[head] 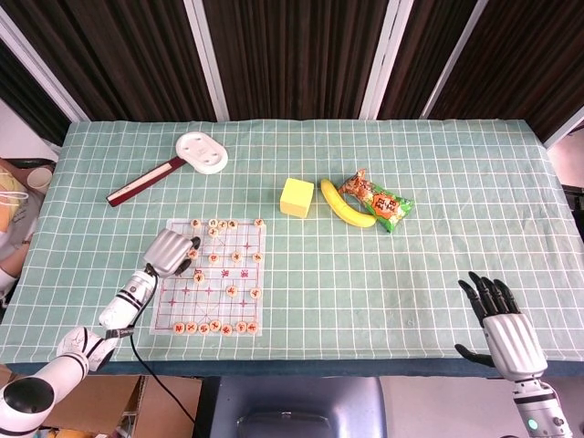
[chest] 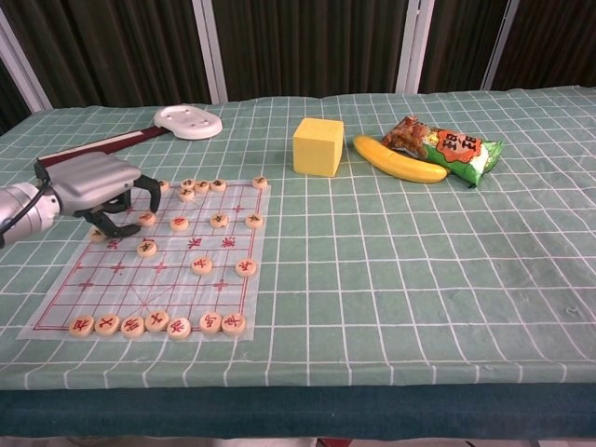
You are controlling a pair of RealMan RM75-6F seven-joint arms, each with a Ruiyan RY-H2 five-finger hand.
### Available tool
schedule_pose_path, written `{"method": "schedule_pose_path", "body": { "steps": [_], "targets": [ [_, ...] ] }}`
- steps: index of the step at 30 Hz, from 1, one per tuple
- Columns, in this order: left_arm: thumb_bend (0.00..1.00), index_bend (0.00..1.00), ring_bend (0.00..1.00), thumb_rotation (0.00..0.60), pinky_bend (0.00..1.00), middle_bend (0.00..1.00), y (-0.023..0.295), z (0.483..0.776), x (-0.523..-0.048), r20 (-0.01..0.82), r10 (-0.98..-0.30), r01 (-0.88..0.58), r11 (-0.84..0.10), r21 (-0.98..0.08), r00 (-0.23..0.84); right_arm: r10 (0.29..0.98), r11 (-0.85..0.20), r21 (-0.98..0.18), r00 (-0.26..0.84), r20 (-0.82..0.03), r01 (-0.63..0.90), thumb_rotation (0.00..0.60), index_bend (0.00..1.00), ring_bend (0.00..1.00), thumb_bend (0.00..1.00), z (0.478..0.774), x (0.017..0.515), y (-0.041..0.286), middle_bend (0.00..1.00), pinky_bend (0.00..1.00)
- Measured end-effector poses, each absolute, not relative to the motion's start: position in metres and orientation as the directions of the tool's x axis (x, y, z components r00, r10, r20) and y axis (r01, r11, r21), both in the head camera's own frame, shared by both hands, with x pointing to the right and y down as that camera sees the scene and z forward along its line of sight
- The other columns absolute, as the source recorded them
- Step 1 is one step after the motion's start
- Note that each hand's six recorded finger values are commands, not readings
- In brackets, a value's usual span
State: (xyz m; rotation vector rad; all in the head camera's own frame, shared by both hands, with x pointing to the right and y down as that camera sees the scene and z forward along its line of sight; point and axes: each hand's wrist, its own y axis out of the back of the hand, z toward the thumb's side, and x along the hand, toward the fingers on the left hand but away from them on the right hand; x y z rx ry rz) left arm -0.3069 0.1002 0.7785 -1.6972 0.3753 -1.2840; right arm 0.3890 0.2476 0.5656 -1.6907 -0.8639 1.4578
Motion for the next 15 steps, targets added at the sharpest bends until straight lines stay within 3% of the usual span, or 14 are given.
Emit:
{"method": "schedule_pose_path", "body": {
  "steps": [15],
  "targets": [
    [0.33, 0.36, 1.0, 0.6, 1.0, 1.0, 0.096, 0.76, -0.307, 0.535, -0.72, 0.264, -0.465, -0.845, 0.443, 0.854, -0.511, -0.859, 0.137, -0.503, 0.031, 0.6, 0.0, 0.0, 0.19, 0.566, 0.389, 0.248, 0.0, 0.0]
  ]
}}
